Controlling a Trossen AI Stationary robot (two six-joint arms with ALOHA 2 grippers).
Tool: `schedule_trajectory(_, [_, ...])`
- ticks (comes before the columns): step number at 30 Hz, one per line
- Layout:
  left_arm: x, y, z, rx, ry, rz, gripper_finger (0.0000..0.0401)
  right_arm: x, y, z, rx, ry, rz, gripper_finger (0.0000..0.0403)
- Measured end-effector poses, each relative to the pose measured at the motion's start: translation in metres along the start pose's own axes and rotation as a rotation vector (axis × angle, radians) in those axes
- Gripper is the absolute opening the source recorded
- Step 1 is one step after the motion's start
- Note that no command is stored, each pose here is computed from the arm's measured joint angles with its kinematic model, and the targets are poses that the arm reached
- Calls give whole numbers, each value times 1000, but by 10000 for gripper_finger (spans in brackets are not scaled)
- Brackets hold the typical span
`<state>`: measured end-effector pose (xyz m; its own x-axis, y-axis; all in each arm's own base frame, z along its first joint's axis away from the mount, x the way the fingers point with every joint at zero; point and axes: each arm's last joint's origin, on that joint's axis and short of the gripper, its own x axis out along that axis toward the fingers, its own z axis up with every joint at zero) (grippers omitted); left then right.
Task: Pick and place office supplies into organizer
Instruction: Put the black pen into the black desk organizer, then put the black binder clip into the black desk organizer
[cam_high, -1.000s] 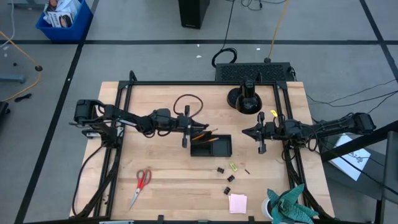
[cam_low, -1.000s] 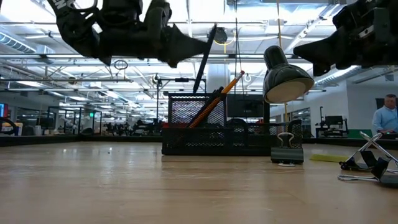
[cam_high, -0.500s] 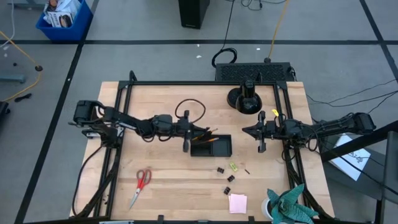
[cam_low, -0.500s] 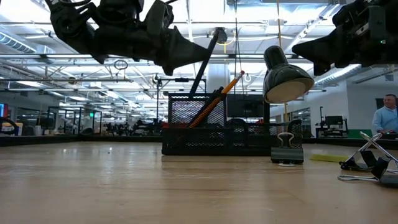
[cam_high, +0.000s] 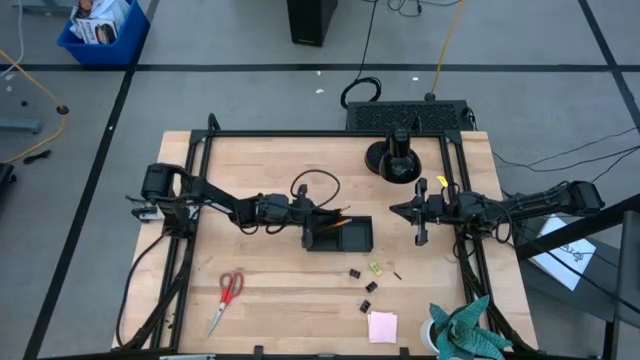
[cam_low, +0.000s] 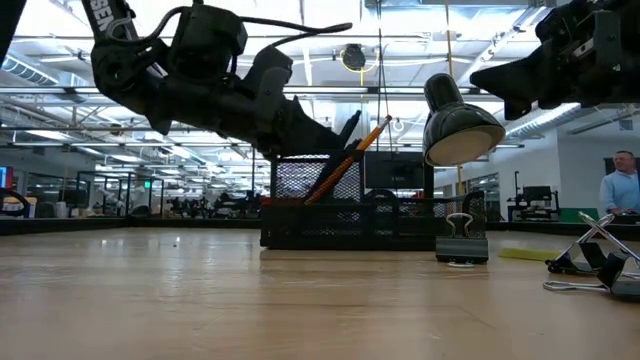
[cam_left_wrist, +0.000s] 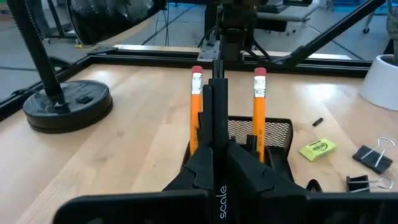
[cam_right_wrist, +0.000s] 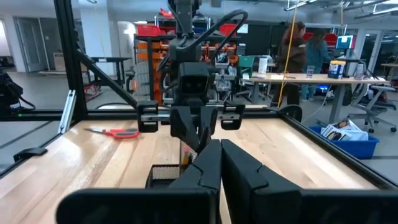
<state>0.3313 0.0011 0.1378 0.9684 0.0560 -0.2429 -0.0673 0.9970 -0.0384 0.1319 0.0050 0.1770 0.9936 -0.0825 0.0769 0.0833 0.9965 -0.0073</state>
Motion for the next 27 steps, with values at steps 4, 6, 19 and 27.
schedule_trajectory(4, [-1,-2,1,1,0,-14,51,0,0,-4,8,38,1,4])
schedule_trajectory(6, [-2,-4,2,12,-2,-26,72,0,0,-4,39,36,1,4])
schedule_trajectory(19, [-18,-16,45,37,-69,-91,209,0,0,-4,13,46,3,4])
schedule_trajectory(27, [-46,-58,77,115,247,-106,202,-1,0,-15,-79,157,8,4])
